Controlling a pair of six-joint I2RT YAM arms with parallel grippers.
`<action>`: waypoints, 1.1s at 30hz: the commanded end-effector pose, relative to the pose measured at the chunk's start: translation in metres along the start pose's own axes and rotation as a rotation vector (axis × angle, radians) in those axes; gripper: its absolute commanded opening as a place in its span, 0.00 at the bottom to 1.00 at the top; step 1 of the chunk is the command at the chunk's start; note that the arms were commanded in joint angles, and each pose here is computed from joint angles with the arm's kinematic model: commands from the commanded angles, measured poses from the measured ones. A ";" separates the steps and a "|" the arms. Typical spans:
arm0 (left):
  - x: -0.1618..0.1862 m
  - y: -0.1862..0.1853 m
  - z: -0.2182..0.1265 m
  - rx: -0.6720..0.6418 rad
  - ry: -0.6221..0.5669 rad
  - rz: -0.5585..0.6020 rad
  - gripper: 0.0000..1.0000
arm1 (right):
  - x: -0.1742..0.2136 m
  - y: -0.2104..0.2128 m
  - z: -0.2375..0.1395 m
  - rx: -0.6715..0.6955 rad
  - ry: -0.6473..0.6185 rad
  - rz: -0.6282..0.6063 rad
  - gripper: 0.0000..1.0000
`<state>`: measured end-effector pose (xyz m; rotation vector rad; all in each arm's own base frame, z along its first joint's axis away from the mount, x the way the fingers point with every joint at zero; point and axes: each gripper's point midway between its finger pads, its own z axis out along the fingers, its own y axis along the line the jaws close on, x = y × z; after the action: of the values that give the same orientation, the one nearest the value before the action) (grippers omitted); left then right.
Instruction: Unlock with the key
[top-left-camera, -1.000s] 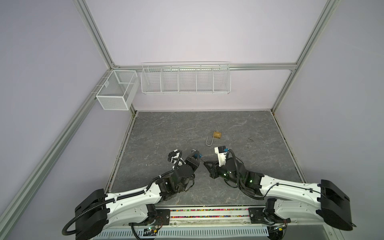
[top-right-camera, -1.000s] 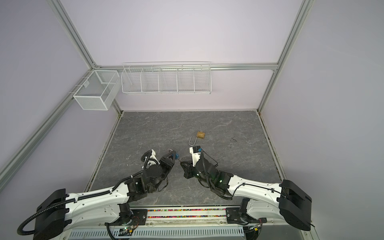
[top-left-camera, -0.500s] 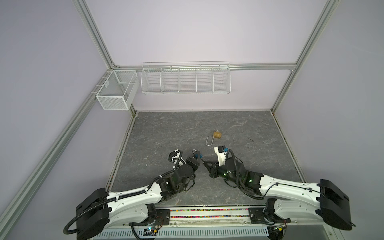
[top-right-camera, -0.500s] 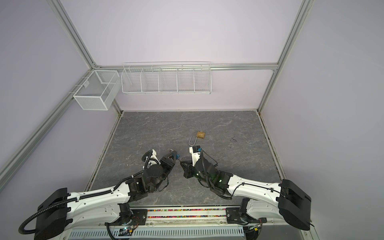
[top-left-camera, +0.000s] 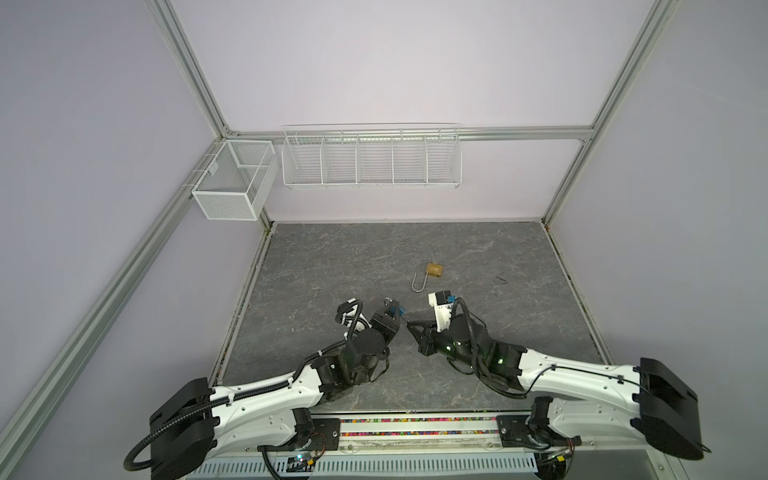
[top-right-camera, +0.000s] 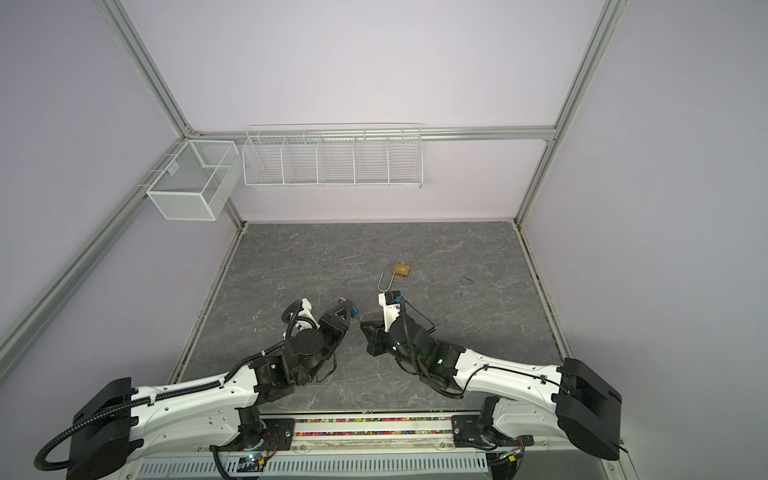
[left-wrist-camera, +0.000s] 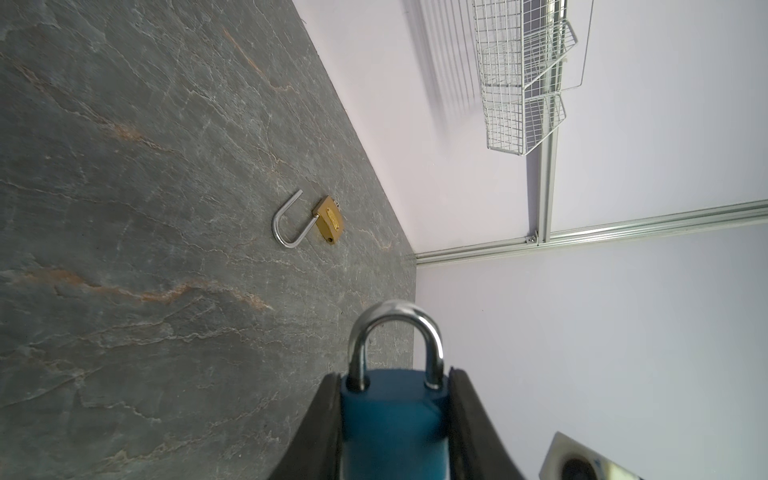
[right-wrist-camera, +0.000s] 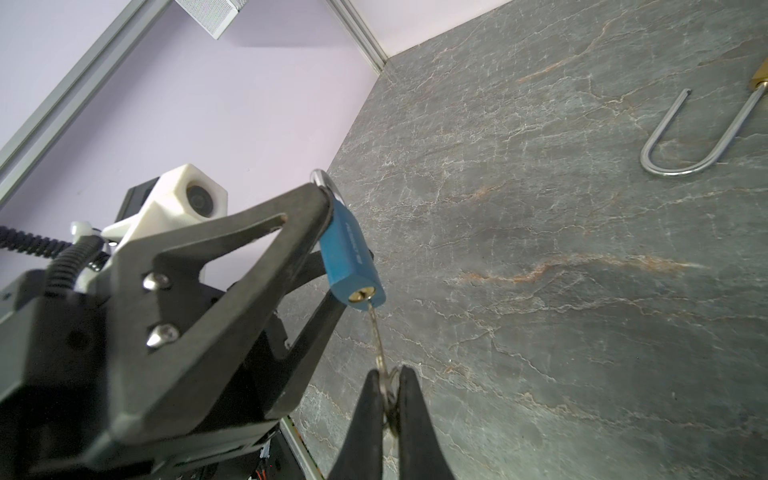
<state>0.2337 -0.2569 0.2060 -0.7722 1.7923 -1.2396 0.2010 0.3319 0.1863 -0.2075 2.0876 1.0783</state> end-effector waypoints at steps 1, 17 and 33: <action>-0.003 -0.004 -0.002 0.023 -0.008 -0.020 0.00 | -0.009 0.009 0.001 -0.014 -0.025 -0.004 0.06; 0.003 0.005 0.004 -0.007 -0.003 -0.008 0.00 | -0.015 0.012 -0.006 -0.014 -0.037 -0.021 0.06; 0.004 -0.013 0.004 0.040 0.010 -0.034 0.00 | -0.008 0.009 0.001 -0.013 -0.018 -0.007 0.06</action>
<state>0.2345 -0.2619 0.1973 -0.7658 1.8166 -1.2286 0.2014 0.3285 0.1819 -0.2196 2.1060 1.0392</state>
